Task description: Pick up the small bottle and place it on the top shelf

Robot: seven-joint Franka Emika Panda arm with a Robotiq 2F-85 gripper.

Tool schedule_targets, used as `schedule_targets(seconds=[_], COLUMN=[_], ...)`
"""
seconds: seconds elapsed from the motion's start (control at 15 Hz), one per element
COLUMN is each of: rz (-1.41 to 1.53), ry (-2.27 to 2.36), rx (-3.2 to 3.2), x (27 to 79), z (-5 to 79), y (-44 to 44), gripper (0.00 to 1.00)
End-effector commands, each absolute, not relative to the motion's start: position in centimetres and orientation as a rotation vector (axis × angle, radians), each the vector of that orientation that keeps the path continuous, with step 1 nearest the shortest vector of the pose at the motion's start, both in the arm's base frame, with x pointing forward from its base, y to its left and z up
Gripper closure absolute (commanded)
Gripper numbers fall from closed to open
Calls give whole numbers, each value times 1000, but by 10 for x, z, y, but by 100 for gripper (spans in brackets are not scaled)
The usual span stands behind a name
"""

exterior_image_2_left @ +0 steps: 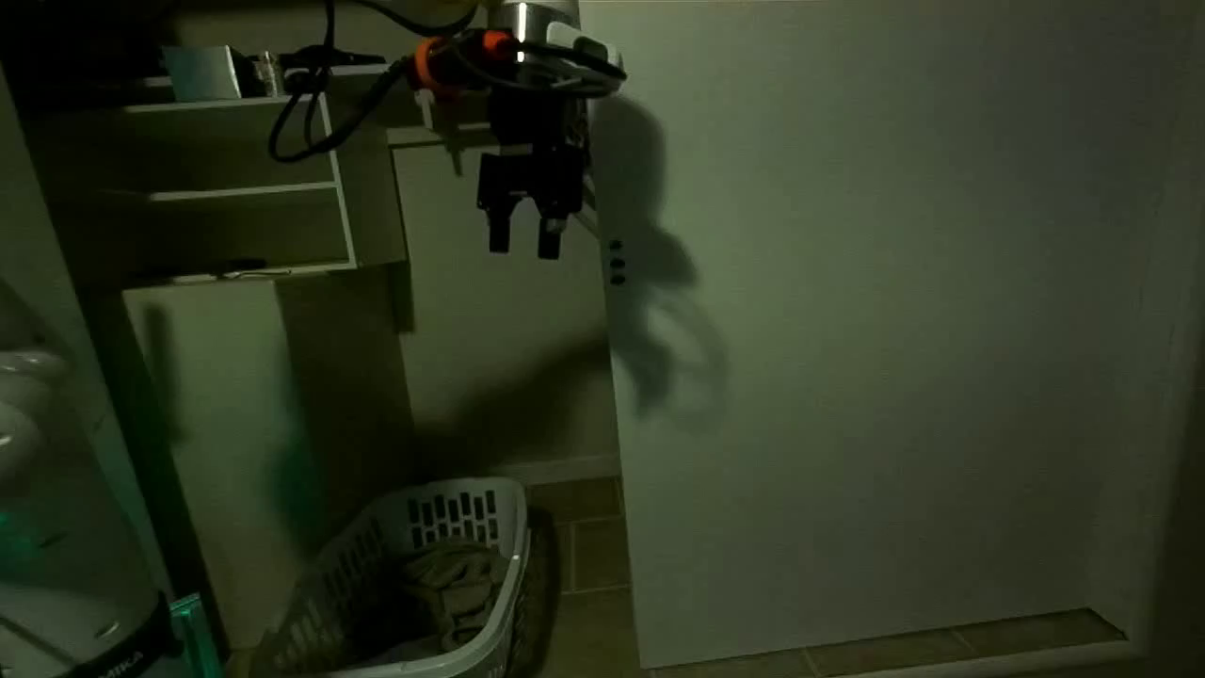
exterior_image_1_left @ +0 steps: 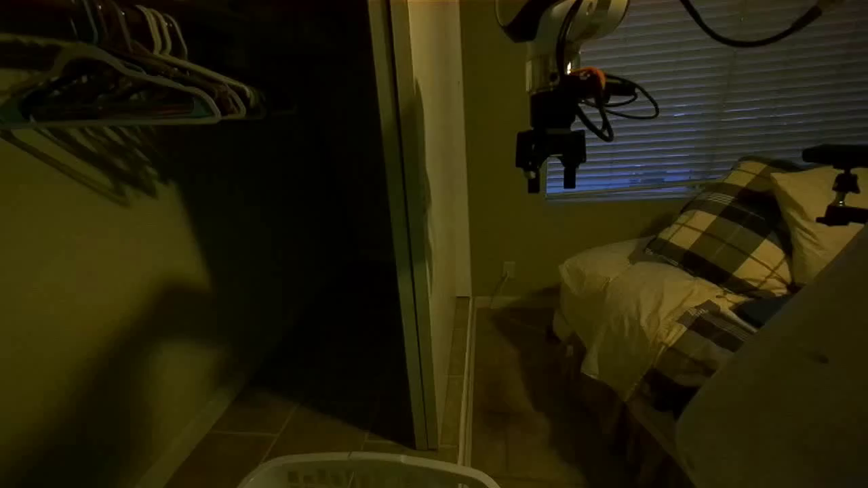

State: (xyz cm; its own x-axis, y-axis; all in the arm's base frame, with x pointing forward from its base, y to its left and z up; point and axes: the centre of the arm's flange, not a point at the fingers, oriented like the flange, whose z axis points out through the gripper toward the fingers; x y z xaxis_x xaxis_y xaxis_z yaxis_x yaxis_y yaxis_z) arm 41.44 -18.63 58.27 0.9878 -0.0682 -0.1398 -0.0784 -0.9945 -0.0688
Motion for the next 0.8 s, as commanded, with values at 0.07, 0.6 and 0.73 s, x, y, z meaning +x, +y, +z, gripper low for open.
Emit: schedule_targets(seconds=[0.07, 0.6, 0.73], rz=[211, 52, 3], ry=[113, -147, -315], rx=[-3058, -3121, -3106], x=[414, 400, 382], z=[583, 622, 646], y=[-186, -117, -78], gripper=[0, 0, 0])
